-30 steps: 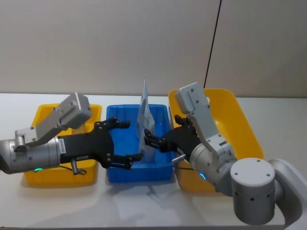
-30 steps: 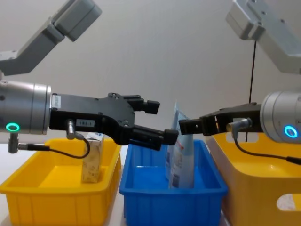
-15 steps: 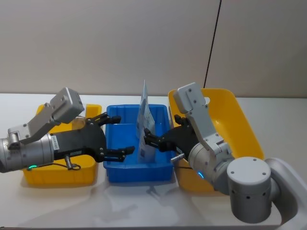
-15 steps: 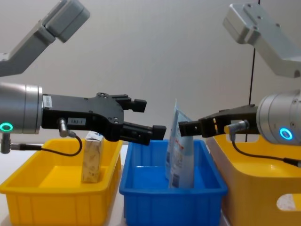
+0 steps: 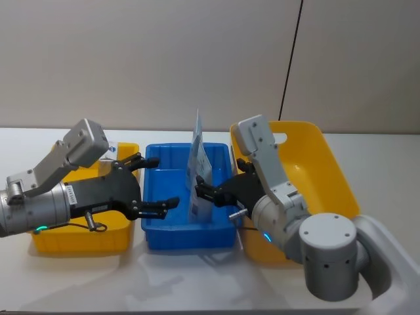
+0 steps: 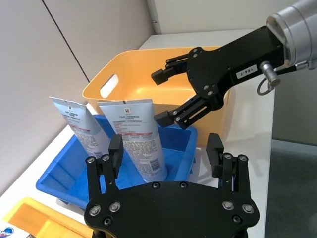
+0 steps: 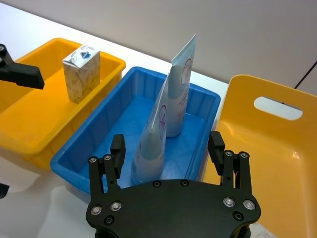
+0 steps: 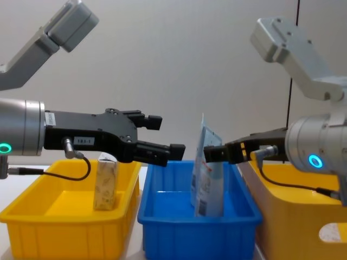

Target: Bimanual collaborative sorting of washing and personal care products

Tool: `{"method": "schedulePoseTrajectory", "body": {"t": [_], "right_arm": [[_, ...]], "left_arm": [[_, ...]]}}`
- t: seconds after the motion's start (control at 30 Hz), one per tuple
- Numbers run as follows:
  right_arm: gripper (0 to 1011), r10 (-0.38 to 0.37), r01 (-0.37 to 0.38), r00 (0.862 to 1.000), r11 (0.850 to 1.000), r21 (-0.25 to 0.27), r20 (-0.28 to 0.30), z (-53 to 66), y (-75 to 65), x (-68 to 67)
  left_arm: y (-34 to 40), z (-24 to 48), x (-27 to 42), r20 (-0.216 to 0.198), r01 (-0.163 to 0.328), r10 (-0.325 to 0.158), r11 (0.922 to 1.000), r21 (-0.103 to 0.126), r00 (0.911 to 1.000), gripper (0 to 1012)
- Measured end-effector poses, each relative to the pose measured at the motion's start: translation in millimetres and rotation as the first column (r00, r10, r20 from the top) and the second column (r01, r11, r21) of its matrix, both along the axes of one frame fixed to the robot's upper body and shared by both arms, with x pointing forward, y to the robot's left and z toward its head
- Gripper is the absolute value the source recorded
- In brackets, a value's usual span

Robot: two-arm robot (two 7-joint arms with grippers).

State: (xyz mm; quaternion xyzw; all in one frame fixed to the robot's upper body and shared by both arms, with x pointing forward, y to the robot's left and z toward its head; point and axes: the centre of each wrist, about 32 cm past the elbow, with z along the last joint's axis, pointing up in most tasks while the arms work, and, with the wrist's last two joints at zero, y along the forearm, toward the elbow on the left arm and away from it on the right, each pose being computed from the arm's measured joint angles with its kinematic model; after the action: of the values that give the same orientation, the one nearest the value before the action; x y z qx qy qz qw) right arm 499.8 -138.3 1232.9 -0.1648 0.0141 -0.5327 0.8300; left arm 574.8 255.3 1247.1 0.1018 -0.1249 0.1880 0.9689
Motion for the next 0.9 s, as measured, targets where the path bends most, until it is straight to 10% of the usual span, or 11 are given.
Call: {"method": "schedulePoseTrajectory", "body": {"t": [0.9], "right_arm": [[1003, -0.025, 0.024, 1.000, 1.000, -0.016, -0.015, -22.0, 24.6, 32.1]], "left_arm": [[2.1, -1.6, 0.3, -0.004, -0.013, 0.013, 0.9999, -0.004, 0.9999, 1001]]}}
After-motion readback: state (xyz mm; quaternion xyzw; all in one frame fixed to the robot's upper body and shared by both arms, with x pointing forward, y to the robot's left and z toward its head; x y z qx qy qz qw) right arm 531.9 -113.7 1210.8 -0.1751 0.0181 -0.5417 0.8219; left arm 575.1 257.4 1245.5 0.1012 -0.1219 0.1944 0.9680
